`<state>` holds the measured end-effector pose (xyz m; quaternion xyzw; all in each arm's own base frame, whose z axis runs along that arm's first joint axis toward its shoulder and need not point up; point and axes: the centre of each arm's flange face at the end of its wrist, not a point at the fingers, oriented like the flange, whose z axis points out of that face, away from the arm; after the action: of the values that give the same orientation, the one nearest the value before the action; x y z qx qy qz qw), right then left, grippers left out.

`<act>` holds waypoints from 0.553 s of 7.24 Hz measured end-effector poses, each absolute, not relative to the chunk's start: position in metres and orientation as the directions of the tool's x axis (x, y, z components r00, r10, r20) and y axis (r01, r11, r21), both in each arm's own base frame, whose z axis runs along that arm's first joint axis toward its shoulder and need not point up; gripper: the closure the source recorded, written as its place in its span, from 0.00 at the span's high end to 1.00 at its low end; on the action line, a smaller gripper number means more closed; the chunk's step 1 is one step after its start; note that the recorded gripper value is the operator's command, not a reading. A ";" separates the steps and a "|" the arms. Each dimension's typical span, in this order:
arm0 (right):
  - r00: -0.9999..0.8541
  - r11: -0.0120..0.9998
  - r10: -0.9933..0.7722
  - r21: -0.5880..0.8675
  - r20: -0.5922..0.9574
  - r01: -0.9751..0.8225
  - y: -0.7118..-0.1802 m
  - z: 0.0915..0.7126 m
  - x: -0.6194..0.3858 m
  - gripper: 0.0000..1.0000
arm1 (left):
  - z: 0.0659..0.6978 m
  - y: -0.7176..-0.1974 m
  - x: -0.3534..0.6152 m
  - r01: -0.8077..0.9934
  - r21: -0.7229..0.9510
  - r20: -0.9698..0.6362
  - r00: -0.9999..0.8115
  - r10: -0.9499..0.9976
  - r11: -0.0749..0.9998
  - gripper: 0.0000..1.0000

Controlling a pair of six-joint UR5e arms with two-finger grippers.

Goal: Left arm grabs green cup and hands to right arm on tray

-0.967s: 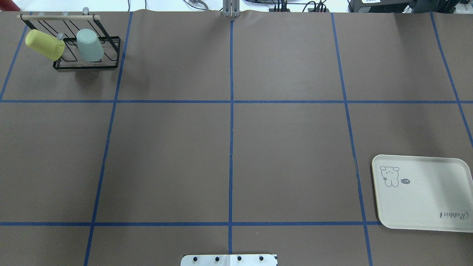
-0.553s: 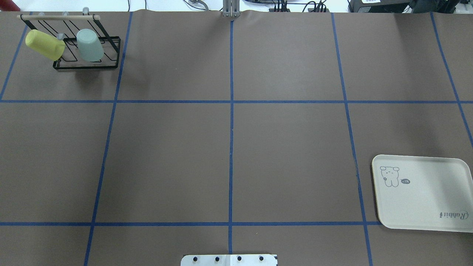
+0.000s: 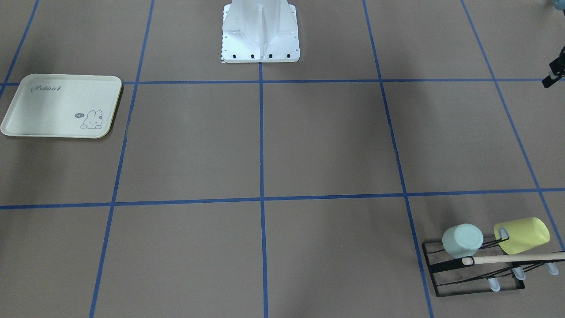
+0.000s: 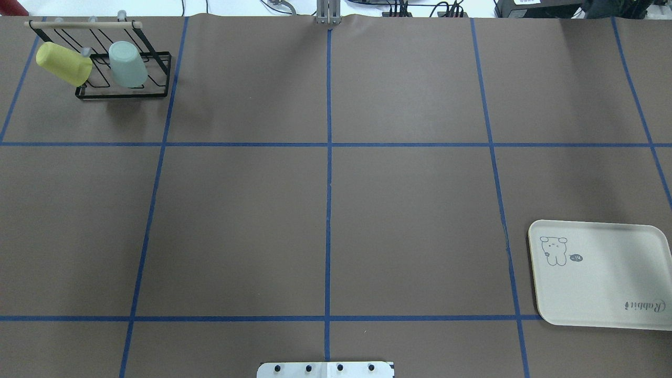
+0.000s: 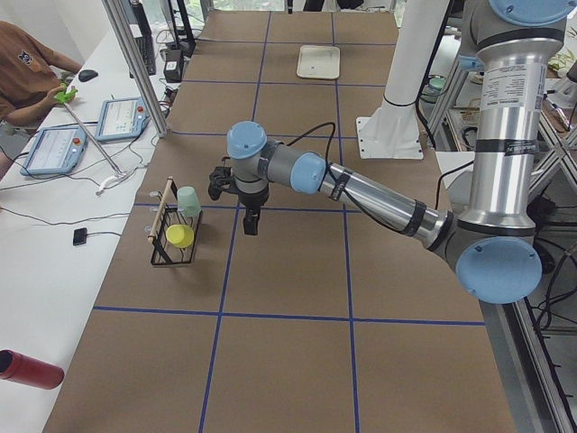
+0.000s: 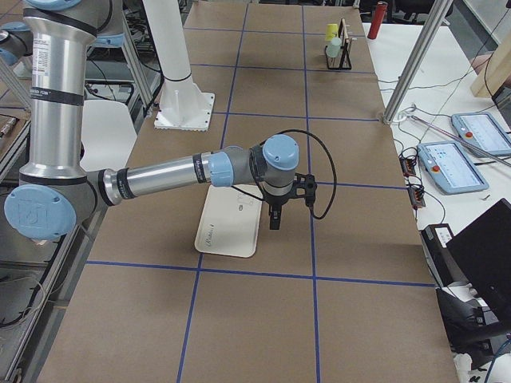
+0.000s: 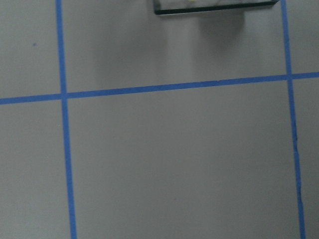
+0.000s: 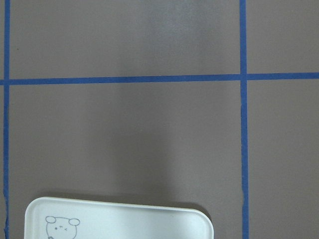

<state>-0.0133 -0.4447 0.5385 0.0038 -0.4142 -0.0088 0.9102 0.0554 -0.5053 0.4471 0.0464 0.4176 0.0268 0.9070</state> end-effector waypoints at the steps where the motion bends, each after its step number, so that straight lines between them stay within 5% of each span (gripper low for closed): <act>1: 0.653 0.999 -0.050 0.035 0.755 0.036 -0.445 0.536 -0.024 1.00 | 0.425 -0.533 0.077 0.018 0.099 -0.746 0.663 0.062 0.995 1.00; 4: 0.640 0.995 -0.102 0.077 0.761 0.067 -0.444 0.532 -0.039 1.00 | 0.385 -0.610 0.165 -0.006 0.129 -0.672 0.735 0.092 0.992 1.00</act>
<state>-0.0389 -0.4445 0.5316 0.0210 -0.4214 -0.0466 0.9054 0.1651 -0.6096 0.3845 0.0592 0.3629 0.0265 0.9296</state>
